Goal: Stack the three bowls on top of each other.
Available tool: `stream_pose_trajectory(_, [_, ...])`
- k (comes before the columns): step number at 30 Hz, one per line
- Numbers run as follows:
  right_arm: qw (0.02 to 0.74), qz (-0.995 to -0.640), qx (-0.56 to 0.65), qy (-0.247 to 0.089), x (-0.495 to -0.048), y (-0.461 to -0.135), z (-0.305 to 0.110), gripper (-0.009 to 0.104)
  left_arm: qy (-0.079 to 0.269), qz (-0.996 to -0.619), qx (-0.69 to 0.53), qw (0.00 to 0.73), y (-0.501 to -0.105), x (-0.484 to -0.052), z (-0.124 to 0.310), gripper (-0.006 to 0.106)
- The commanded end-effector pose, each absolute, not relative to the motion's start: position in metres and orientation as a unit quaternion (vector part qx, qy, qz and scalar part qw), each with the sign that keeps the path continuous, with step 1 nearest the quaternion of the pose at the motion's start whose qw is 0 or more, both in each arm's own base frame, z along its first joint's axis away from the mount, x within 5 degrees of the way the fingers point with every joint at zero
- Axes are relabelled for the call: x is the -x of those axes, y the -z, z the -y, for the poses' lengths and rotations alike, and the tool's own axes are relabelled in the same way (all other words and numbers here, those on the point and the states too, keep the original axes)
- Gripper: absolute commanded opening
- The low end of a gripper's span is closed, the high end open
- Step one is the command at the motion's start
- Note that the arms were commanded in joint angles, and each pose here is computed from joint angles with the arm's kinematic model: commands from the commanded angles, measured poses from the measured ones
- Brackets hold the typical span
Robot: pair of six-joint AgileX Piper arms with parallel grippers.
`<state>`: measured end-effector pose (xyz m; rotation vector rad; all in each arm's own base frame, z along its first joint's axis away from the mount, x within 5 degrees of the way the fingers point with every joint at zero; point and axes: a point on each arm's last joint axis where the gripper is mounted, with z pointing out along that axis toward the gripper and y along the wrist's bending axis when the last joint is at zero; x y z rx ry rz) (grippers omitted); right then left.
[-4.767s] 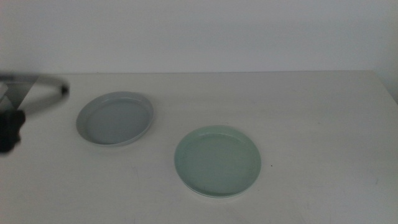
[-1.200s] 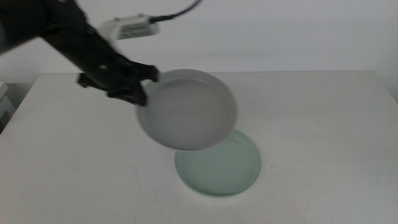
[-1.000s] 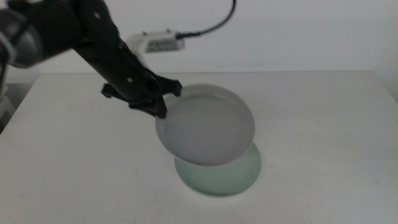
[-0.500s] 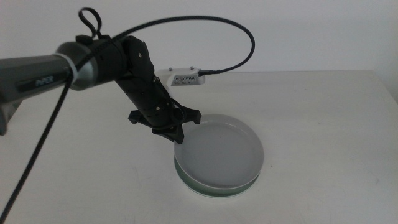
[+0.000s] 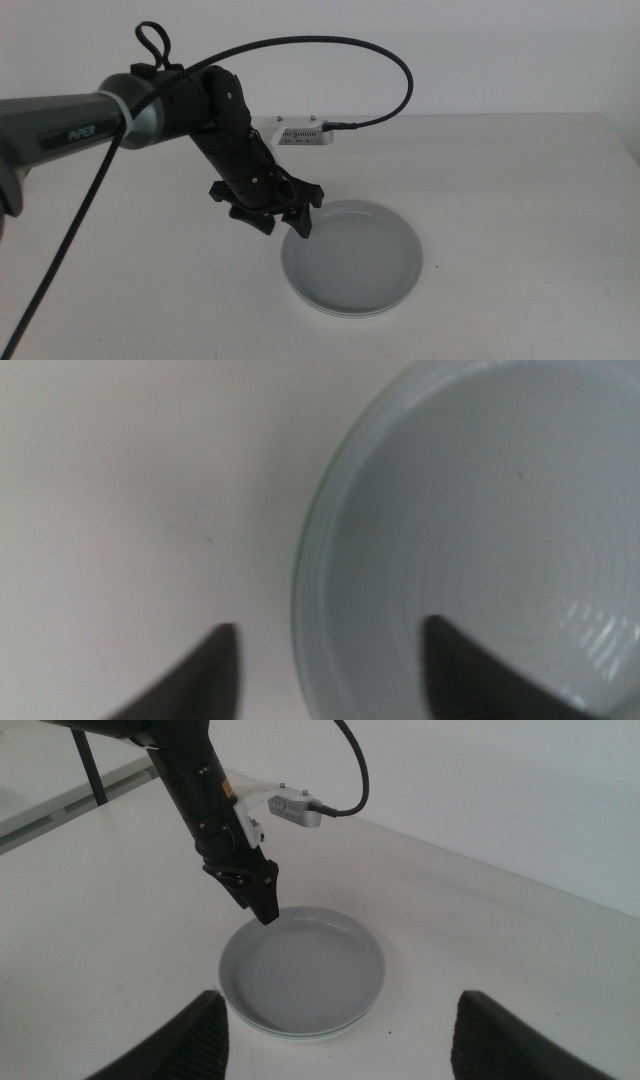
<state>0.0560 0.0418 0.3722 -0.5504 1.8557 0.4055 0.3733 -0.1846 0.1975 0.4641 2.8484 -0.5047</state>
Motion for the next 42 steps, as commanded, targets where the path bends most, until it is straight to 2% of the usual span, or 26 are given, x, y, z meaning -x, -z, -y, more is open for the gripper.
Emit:
stream_pose_trajectory(1, [0.584, -0.762, 0.220, -0.173, -0.059, -0.384, -0.042, 0.056, 0.194, -0.955, -0.164, 0.156, -0.241, -0.370, 0.180, 0.081])
stream_pose_trajectory(5, [0.584, -0.762, 0.220, -0.173, -0.059, -0.384, -0.042, 0.056, 0.196, -0.949, -0.162, 0.188, -0.273, -0.364, 0.161, 0.094])
stream_pose_trajectory(15, [0.584, -0.762, 0.220, -0.173, -0.059, -0.384, -0.042, 0.056, 0.190, -0.923, -0.143, 0.301, -0.371, -0.324, 0.099, 0.094])
stream_pose_trajectory(19, [0.584, -0.762, 0.220, -0.173, -0.059, -0.384, -0.042, 0.056, 0.166, -0.913, -0.142, 0.345, -0.395, -0.309, 0.085, 0.094])
stream_pose_trajectory(24, [0.584, -0.762, 0.220, -0.173, -0.059, -0.384, -0.042, 0.056, 0.129, -0.907, -0.150, 0.371, -0.406, -0.301, 0.077, 0.094])
stream_pose_trajectory(31, [0.584, -0.762, 0.220, -0.173, -0.059, -0.384, -0.042, 0.056, 0.126, -0.906, -0.145, 0.376, -0.408, -0.300, 0.076, 0.094])
stream_pose_trajectory(37, [0.598, -0.753, 0.213, -0.173, -0.060, -0.387, -0.041, 0.056, 0.100, -0.900, -0.131, 0.404, -0.421, -0.290, 0.069, 0.094])
stream_pose_trajectory(42, [0.594, -0.762, 0.178, -0.186, -0.068, -0.388, -0.042, 0.056, 0.092, -0.897, -0.125, 0.413, -0.429, -0.280, 0.065, 0.094])
